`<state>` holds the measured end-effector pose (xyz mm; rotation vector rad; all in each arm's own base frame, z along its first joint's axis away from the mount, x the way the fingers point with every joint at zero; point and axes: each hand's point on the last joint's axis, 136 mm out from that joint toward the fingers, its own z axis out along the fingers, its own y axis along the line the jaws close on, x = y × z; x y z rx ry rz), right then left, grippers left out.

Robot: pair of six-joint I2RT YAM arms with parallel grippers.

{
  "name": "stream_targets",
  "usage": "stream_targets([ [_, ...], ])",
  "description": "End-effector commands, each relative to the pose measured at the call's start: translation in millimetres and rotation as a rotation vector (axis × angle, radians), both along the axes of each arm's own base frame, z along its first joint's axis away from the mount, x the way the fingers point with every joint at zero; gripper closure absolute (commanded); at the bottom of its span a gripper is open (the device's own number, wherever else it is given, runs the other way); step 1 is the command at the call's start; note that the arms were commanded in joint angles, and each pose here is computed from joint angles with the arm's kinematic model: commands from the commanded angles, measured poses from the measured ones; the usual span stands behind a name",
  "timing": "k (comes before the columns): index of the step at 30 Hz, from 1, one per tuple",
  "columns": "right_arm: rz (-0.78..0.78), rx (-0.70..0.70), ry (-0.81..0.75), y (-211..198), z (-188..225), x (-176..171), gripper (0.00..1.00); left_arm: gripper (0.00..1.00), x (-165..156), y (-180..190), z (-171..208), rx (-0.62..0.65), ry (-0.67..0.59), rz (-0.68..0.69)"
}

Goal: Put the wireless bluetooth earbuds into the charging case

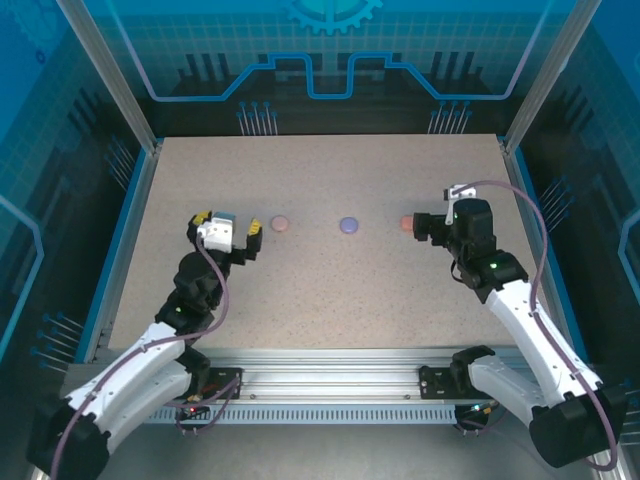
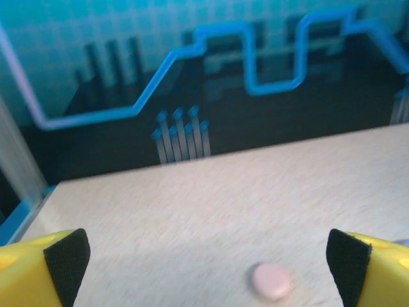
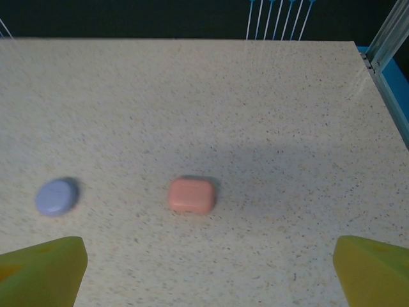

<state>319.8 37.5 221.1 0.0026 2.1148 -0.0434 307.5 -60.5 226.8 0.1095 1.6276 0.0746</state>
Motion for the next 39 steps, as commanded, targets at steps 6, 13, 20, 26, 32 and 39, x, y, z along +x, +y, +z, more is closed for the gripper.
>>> stream_targets([
  [6, 0.010, -0.056, -0.153, -15.2, -24.3, 17.0, 0.00, 0.01, 1.7, 35.6, -67.7, -0.056, 0.040, 0.113],
  [13, 0.002, -0.076, -0.177, -24.9, -76.4, 35.3, 0.00, 0.01, 21.6, 58.8, -88.7, -0.131, 0.088, 0.149],
  [20, 0.042, -0.081, -0.233, -21.1, -93.1, 47.5, 0.00, 0.01, 47.7, 36.8, -102.6, -0.106, 0.129, 0.020],
  [26, 0.048, -0.024, -0.278, -23.5, -106.0, 50.3, 0.00, 0.01, 59.0, 28.4, -122.0, -0.082, 0.173, -0.028],
  [32, 0.132, -0.024, -0.234, -10.3, -120.3, 62.1, 0.00, 0.01, 66.9, 29.8, -127.2, -0.089, 0.205, -0.023],
  [39, 0.083, -0.028, -0.155, -17.0, -126.2, 76.4, 0.00, 0.01, 89.1, 54.7, -137.1, -0.208, 0.341, 0.033],
])
